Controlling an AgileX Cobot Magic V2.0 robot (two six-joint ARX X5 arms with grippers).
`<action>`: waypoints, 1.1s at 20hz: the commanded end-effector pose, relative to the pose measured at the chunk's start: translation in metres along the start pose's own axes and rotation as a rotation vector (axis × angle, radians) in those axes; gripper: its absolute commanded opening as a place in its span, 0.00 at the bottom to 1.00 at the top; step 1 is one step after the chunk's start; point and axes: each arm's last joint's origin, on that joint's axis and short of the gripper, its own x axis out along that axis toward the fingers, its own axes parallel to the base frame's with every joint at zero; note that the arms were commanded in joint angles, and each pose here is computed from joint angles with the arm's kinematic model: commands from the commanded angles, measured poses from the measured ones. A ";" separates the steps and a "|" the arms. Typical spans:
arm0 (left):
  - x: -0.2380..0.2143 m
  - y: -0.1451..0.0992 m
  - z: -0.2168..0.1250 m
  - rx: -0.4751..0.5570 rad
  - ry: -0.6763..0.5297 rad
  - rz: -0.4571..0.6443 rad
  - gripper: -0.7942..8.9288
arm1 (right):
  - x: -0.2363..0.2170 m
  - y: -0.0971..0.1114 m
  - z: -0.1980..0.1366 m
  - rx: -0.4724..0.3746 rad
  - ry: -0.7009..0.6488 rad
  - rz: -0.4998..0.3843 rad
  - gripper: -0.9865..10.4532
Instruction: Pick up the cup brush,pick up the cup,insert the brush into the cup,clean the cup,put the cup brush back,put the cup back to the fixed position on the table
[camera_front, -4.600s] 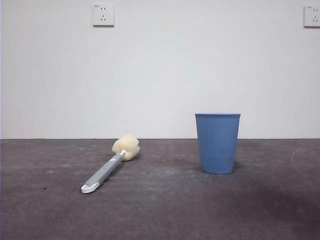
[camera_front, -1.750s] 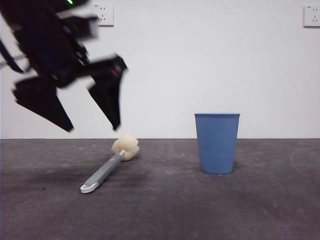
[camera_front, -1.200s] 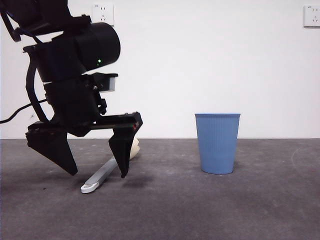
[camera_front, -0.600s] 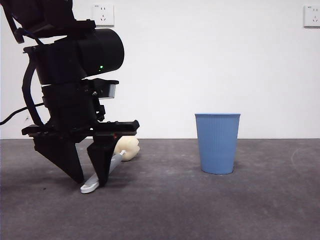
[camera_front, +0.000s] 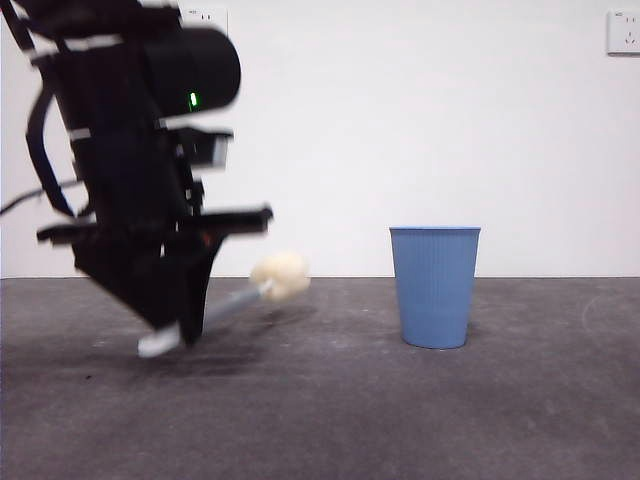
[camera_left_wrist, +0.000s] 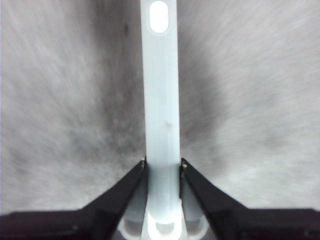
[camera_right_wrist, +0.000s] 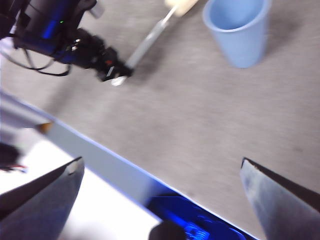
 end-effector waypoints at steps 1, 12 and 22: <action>-0.026 0.001 0.001 0.053 -0.066 -0.024 0.07 | 0.001 0.001 0.008 -0.024 -0.062 0.050 0.61; -0.156 0.028 -0.037 0.125 -0.316 -0.088 0.07 | 0.099 -0.049 -0.002 0.035 -0.152 -0.065 0.61; -0.164 0.033 -0.050 0.157 -0.267 -0.075 0.07 | 0.192 -0.051 -0.013 -0.147 -0.205 -0.295 0.61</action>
